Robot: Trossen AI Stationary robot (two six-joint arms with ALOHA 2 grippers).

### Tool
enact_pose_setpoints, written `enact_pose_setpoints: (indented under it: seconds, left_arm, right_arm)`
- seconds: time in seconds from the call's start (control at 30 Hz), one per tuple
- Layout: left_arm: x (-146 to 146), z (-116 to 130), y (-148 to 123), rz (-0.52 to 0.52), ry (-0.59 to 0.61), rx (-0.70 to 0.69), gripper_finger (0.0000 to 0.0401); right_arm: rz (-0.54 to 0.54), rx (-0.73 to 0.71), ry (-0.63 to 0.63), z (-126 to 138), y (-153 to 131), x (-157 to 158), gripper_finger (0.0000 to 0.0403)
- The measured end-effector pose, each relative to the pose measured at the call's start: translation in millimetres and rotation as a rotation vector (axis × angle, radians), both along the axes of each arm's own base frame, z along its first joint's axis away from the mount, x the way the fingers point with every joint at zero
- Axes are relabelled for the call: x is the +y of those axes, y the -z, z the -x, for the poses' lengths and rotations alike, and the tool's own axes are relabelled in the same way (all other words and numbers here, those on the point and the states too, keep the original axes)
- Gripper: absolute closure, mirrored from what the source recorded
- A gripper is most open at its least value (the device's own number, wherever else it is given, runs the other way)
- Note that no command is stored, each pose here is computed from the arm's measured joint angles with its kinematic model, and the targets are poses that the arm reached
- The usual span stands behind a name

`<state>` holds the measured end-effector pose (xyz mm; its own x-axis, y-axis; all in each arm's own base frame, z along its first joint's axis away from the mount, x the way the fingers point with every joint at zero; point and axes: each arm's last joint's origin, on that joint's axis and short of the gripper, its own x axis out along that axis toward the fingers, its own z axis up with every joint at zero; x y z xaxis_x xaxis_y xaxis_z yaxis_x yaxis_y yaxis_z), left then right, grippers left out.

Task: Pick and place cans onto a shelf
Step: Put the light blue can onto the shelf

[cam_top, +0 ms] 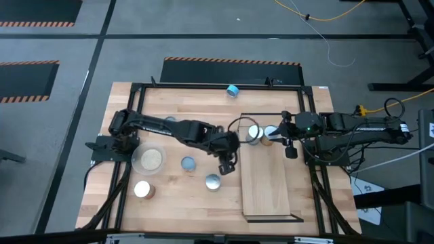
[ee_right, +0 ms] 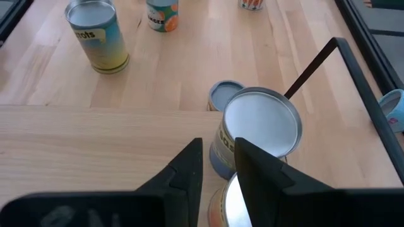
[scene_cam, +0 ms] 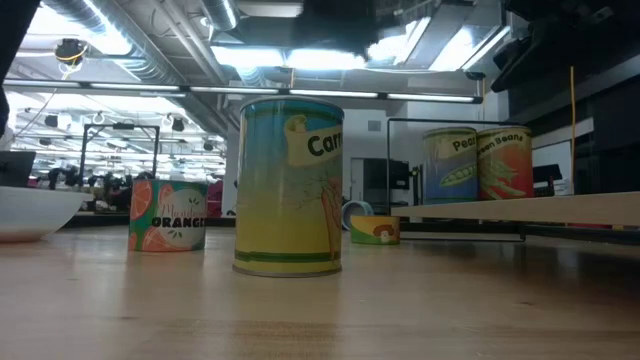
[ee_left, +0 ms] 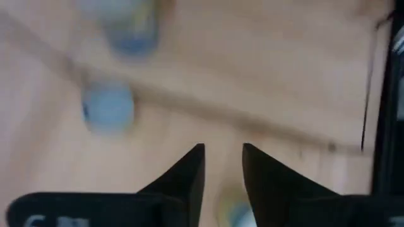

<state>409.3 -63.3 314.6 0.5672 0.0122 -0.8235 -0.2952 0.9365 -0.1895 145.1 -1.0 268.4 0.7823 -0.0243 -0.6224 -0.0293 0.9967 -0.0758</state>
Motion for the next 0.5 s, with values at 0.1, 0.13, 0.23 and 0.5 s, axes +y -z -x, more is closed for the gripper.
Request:
enact_pose_setpoints:
  seconds: [0.1, 0.13, 0.23, 0.5]
  left_arm:
    - [-9.7, 10.8, 6.9, 0.116, -0.066, 0.129, 0.0289]
    - [-13.3, 14.8, 8.9, 0.143, -0.08, 0.175, 0.0288]
    - [-22.6, 19.9, 18.0, 0.177, -0.118, 0.271, 0.0289]
    - [-36.1, 24.3, 21.7, 0.213, -0.213, 0.31, 0.029]
  right_arm:
    - [0.001, 0.001, -0.003, 0.0, 0.1, 0.1, 0.0306]
    - [0.001, 0.001, -0.008, 0.0, 0.0, 0.2, 0.0306]
    - [0.018, 0.0, -0.023, 0.0, 0.0, 0.2, 0.0306]
    - [0.04, 0.0, -0.041, -0.1, -0.1, 0.2, 0.0306]
